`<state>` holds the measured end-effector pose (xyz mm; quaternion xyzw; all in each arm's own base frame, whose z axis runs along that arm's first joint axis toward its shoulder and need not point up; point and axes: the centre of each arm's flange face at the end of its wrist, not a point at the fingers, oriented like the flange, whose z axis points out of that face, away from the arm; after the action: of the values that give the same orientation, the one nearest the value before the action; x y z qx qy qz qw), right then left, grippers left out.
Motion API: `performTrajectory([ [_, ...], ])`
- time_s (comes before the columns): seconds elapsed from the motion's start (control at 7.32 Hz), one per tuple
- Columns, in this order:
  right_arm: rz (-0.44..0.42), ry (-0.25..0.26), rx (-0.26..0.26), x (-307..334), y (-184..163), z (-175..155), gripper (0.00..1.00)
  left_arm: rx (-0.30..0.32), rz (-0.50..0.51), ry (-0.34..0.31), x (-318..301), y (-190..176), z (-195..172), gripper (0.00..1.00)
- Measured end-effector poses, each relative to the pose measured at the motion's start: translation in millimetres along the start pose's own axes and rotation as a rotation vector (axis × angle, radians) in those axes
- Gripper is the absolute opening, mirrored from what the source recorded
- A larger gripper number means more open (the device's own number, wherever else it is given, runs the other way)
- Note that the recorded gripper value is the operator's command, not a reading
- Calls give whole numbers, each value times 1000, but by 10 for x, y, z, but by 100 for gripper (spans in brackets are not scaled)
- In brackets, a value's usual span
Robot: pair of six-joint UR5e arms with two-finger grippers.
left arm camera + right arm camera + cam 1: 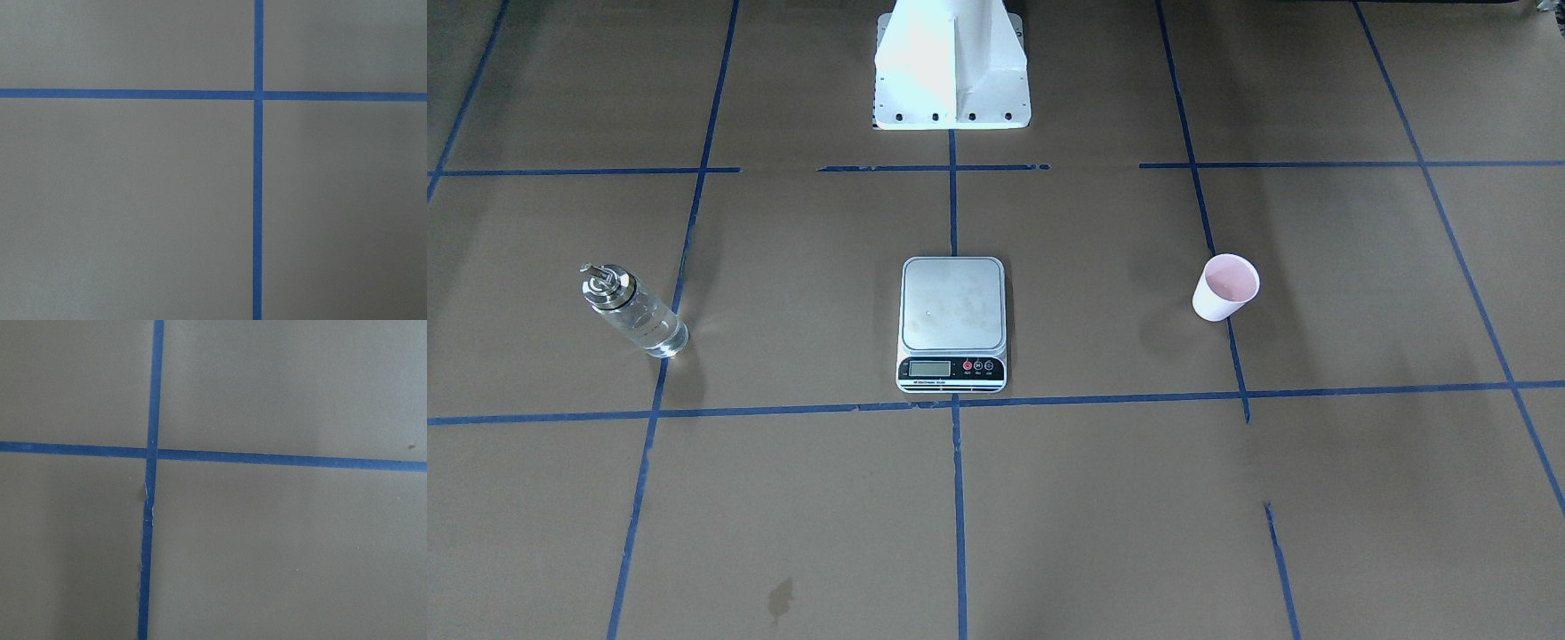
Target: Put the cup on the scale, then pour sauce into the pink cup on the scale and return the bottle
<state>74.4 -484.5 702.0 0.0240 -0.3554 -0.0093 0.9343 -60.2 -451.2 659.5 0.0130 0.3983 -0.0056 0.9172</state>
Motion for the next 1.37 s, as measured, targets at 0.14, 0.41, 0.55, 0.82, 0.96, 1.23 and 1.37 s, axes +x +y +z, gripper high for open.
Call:
performTrajectory([
  [0.14,-2,-1,3,-12,-10,-12,100,4,4,0,21,2,-22,100],
  [0.41,-5,-12,8,-47,-32,-39,100,29,30,0,157,-42,-149,100],
  [0.55,-8,-16,12,-64,-51,-55,100,61,66,1,353,-124,-325,100],
  [0.82,-12,-20,16,-85,-79,-75,100,153,177,1,1014,-268,-875,100],
  [0.96,-12,-20,16,-86,-81,-75,100,187,237,4,1371,-304,-1093,100],
  [1.23,-12,-23,16,-89,-83,-76,100,182,329,28,1906,-290,-1117,100],
  [1.37,-11,-26,19,-102,-102,-88,100,170,312,57,2125,-271,-1062,100],
])
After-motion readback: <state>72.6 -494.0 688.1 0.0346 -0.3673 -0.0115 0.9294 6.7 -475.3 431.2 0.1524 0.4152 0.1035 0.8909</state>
